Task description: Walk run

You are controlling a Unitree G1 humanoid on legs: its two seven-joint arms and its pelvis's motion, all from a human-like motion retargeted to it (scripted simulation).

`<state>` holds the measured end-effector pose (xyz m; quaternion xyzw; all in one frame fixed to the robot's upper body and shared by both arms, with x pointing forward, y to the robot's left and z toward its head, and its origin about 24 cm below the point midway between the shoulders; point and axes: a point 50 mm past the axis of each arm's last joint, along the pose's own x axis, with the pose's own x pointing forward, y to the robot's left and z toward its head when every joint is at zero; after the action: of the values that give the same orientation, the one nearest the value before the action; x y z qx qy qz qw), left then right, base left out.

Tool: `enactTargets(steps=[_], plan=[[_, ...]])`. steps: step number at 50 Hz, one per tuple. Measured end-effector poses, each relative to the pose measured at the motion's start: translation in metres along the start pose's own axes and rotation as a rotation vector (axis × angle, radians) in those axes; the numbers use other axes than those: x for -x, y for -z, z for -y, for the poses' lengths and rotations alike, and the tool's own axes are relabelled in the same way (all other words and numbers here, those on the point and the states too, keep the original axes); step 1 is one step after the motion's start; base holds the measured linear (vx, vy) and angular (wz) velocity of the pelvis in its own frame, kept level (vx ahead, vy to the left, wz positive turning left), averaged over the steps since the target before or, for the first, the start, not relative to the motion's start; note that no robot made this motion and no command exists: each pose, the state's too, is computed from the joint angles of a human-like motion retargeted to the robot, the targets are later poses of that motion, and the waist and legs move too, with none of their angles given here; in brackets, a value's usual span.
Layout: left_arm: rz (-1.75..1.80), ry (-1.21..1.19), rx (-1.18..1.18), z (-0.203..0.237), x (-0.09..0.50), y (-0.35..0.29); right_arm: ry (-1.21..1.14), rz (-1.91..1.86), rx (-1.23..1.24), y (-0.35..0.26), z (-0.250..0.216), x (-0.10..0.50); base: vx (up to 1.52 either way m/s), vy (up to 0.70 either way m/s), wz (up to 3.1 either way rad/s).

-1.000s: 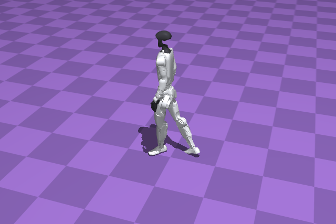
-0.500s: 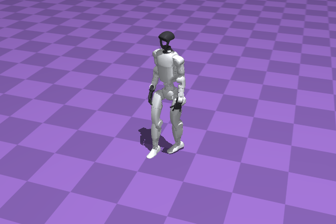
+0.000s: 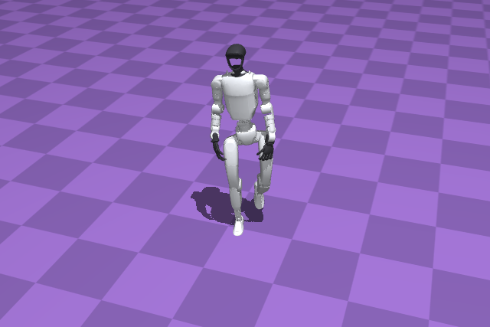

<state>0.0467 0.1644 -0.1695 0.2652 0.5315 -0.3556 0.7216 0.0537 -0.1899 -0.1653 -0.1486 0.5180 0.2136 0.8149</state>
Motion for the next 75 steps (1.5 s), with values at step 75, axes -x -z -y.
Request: enactTargets(steps=[75], plan=[[0.157, -0.114, 0.027, -0.024, 0.003, -0.018, -0.127, -0.220, 0.134, 0.023, -0.002, 0.005, 0.82, -0.39, 0.10]])
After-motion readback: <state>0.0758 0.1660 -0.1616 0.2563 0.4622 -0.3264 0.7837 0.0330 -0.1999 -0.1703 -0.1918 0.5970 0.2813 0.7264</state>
